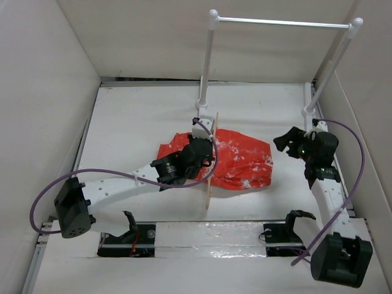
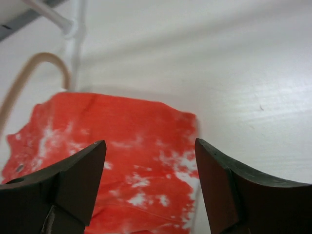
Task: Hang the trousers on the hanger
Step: Place the hanger at the clothesline.
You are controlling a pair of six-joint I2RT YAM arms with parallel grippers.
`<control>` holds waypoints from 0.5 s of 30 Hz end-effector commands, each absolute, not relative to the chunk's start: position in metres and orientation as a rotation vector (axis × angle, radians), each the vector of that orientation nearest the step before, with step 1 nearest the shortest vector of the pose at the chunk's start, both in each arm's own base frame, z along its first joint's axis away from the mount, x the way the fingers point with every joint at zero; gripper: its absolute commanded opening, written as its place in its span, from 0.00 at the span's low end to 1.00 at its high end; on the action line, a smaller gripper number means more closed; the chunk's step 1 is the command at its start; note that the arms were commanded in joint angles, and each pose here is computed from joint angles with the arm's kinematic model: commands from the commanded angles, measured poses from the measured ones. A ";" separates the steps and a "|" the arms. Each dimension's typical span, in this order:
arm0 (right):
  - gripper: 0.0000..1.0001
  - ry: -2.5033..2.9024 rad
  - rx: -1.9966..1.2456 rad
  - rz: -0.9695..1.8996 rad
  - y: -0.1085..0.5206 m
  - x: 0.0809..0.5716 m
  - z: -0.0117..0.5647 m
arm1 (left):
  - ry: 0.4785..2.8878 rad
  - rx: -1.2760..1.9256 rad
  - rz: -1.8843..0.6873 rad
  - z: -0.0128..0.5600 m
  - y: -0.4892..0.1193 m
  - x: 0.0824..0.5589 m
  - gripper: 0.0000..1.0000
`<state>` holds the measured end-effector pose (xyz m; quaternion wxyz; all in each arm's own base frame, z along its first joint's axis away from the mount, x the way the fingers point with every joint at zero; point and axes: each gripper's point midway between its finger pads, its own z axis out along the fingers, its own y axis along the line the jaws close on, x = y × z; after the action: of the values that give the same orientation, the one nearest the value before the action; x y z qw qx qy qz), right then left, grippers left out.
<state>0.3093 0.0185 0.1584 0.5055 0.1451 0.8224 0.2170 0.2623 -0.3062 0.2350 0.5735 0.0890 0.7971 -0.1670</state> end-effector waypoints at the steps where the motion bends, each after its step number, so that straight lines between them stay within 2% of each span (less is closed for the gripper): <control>1: 0.81 1.814 0.137 0.547 0.054 0.305 0.247 | 1.765 0.118 -0.503 0.304 -0.300 0.261 0.00; 4: 0.82 1.776 0.044 0.671 0.098 0.285 0.270 | 1.756 0.103 -0.524 0.320 -0.299 0.259 0.00; 10: 0.81 1.678 -0.010 1.139 0.211 0.226 0.288 | 1.743 0.080 -0.566 0.336 -0.306 0.260 0.00; 15: 0.78 1.665 0.091 1.265 0.257 0.210 0.293 | 1.723 0.069 -0.611 0.351 -0.315 0.262 0.00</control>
<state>0.1996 0.2438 0.2590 0.4730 -0.0394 0.7359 0.4829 0.2565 -0.3048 0.2807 0.5690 0.0847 0.7964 -0.1866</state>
